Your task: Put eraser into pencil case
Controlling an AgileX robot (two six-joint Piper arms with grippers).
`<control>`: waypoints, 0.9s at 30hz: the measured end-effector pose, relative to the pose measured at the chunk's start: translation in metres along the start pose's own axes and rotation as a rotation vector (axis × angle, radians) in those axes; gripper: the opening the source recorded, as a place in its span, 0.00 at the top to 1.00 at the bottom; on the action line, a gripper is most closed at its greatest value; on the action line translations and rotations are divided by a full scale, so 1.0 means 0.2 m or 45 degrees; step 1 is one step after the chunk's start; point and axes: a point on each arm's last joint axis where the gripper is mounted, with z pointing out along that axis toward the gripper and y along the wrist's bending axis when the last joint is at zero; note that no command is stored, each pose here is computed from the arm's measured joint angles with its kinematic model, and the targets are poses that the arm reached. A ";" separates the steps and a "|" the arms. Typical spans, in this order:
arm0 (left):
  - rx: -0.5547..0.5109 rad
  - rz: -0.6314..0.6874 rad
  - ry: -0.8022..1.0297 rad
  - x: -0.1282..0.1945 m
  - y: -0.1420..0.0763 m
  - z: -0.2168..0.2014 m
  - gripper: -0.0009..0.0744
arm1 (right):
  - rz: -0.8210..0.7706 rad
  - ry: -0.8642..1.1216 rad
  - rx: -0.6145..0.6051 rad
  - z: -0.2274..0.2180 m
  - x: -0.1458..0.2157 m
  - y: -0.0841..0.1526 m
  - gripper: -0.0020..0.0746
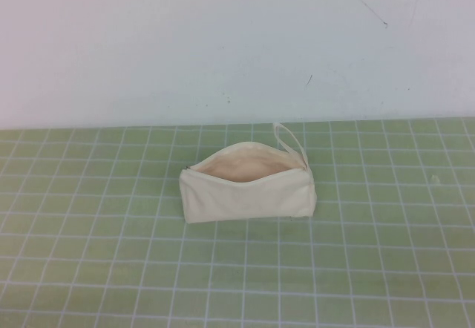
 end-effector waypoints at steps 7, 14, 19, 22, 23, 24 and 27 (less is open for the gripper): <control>0.000 0.000 0.000 0.00 0.00 0.00 0.99 | 0.211 0.253 0.142 -0.03 0.22 0.00 0.97; 0.000 0.000 0.000 0.00 0.00 0.00 0.99 | 0.256 0.363 0.487 -0.13 0.30 -0.05 0.97; 0.000 0.000 0.000 0.00 0.00 0.00 0.99 | 0.296 0.508 0.638 -0.19 0.36 -0.06 0.97; 0.000 0.000 0.000 0.00 0.00 0.00 0.99 | 0.317 0.537 0.678 -0.21 0.39 -0.06 0.97; 0.000 0.000 0.000 0.00 0.00 0.00 0.99 | 0.322 0.543 0.684 -0.21 0.41 -0.06 0.97; 0.000 0.000 0.000 0.00 0.00 0.00 0.99 | 0.327 0.545 0.687 -0.21 0.43 -0.05 0.97; 0.000 0.000 0.000 0.00 0.00 0.00 0.99 | 0.354 0.533 0.688 -0.20 0.48 -0.04 0.97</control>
